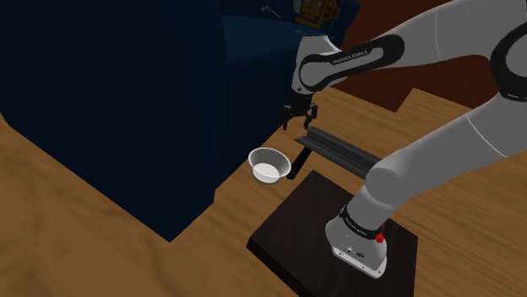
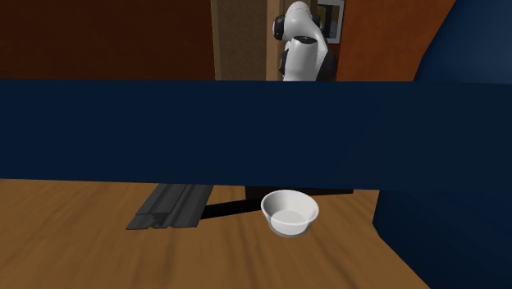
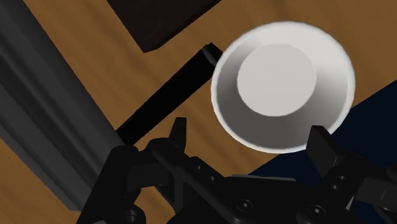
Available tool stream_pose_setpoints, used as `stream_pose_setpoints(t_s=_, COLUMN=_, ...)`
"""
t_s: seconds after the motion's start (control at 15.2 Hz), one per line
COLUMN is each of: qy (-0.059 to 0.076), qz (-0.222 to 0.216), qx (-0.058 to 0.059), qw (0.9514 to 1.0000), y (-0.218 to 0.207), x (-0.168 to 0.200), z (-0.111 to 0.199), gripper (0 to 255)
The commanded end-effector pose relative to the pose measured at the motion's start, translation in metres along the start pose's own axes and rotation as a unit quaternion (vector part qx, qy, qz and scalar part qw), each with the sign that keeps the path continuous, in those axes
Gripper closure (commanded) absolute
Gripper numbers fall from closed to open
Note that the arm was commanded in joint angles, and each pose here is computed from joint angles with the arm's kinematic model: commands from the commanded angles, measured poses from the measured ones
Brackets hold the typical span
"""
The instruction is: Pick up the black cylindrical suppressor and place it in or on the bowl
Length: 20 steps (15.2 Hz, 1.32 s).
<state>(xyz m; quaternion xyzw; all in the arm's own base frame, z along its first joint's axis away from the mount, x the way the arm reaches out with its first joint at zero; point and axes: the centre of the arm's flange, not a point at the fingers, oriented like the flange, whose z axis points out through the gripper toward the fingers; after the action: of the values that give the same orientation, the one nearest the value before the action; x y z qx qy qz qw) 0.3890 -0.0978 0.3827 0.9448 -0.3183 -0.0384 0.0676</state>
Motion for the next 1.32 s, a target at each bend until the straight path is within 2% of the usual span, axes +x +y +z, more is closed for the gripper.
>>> stream_pose_setpoints(t_s=0.0, qy=-0.004, qz=0.030, qx=-0.002, qw=0.9995, y=0.007, x=0.017, z=0.021, gripper=0)
stream_pose_setpoints(t_s=0.26, qy=-0.014, qz=0.087, qx=-0.007, qw=0.9961, y=0.022, x=0.041, z=0.066, gripper=0)
stream_pose_setpoints(t_s=0.59, qy=-0.025, qz=0.158, qx=-0.013, qw=0.9870, y=0.045, x=0.068, z=0.124, gripper=0)
stream_pose_setpoints(t_s=0.92, qy=-0.037, qz=0.229, qx=-0.020, qw=0.9726, y=0.072, x=0.090, z=0.181, gripper=0)
stream_pose_setpoints(t_s=1.25, qy=-0.049, qz=0.298, qx=-0.026, qw=0.9530, y=0.103, x=0.107, z=0.239, gripper=0)
